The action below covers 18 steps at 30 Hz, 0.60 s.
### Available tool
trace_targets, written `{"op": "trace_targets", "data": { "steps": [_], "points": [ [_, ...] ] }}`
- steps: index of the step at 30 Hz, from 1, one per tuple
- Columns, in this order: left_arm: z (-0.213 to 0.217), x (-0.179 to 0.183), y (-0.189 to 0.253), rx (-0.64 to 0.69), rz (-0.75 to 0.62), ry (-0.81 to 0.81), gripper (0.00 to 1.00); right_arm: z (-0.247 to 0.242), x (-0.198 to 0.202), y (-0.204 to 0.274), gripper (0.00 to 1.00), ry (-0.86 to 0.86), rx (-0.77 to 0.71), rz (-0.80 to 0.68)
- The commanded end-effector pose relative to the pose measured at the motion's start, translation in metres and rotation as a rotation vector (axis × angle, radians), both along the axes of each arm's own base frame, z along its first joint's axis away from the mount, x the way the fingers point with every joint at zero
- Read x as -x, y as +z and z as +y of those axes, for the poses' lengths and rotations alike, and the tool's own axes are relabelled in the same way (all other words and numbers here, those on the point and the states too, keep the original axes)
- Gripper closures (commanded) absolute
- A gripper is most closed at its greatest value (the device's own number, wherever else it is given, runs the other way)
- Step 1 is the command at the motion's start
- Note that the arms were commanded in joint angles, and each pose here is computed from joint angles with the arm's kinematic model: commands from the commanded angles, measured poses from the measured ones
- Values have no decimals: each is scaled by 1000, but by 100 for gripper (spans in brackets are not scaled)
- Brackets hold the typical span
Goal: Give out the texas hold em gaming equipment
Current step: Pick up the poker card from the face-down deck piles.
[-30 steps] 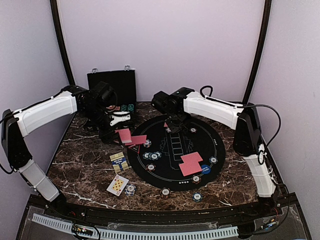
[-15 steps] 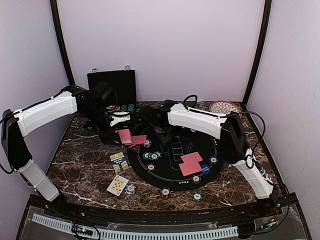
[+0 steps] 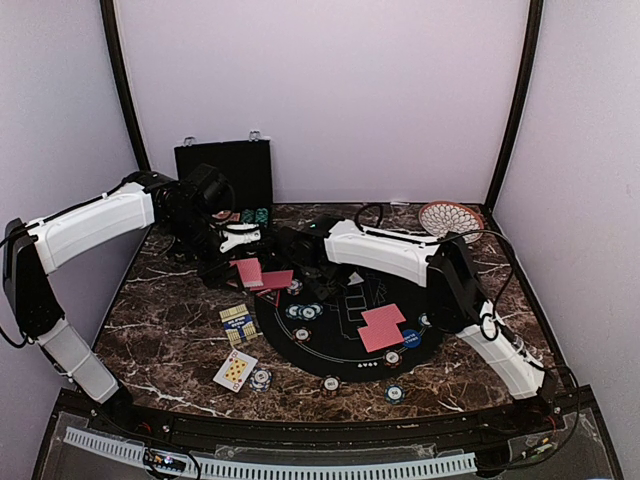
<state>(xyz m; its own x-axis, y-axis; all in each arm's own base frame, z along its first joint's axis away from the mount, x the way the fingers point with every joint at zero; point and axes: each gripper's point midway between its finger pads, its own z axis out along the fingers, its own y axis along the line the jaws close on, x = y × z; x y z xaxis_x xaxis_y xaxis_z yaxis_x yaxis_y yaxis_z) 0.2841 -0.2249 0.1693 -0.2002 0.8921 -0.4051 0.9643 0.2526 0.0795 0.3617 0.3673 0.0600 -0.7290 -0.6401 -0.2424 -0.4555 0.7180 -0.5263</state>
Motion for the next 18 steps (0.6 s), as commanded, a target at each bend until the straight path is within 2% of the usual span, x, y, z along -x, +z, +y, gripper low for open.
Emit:
{"op": "trace_targets", "data": {
  "steps": [1,11,18],
  "points": [
    [6,8,15,19,-19,-5,100,10,6,-10,100,-43,-61,29],
    [5,10,17,26,-19,-16,100,-12,18,-18,100,-167,-40,5],
    [7,13,15,25,-18,-16,100,-6,7,-23,100,-191,-85,13]
  ]
}}
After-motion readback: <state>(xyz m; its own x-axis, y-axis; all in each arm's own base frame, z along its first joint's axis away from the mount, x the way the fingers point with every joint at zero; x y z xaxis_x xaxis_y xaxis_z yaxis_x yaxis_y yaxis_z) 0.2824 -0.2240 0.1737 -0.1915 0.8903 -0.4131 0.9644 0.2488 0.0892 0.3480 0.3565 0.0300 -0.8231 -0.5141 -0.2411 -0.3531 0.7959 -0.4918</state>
